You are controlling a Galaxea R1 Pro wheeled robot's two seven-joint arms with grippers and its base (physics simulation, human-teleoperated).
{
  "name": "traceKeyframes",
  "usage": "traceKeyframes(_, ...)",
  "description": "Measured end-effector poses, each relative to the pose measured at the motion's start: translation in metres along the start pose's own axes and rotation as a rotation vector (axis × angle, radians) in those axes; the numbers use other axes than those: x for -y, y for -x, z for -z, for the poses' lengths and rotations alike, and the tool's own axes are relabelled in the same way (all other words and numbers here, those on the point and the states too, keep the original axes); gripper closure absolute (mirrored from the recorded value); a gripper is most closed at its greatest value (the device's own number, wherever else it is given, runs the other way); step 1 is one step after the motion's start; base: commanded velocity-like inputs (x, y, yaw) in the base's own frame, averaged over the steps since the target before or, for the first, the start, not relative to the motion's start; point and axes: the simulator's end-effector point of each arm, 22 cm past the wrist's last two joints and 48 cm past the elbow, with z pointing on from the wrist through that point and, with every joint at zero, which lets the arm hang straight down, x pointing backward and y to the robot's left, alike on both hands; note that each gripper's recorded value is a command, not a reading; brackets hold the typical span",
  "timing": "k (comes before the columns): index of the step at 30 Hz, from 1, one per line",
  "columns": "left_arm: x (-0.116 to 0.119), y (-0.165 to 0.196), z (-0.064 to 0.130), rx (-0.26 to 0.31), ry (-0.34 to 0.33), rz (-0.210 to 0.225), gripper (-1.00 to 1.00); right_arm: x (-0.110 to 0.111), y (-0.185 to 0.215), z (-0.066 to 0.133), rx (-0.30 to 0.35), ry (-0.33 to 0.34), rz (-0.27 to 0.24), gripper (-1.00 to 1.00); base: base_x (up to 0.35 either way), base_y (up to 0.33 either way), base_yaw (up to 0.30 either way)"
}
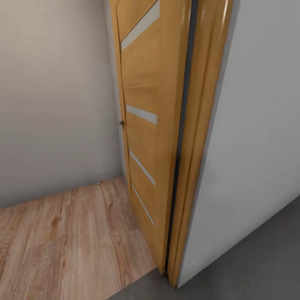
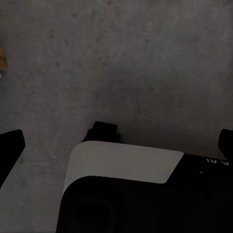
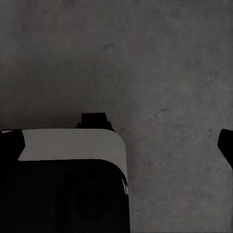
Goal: Move the two storage containers from the living room to the garage. In the garage, place one container on the floor and stack the other container on top of it (either order is fine).
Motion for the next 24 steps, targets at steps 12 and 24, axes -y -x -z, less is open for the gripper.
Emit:
traceKeyframes(12, 0.0, 0.0, 0.0, 0.0, 0.0, 0.0, -1.0, -0.0001, 0.0, 0.0, 0.0, 0.0, 0.0, -1.0, 0.321, 0.0, 0.269)
traceKeyframes(24, -0.0012, 0.0, -0.0001, 0.002, 0.002, 0.001, -1.0, -0.0001, 0.0, -0.0001, 0.0, 0.0, 0.0, -1.0, 0.296, 0.0, 0.269)
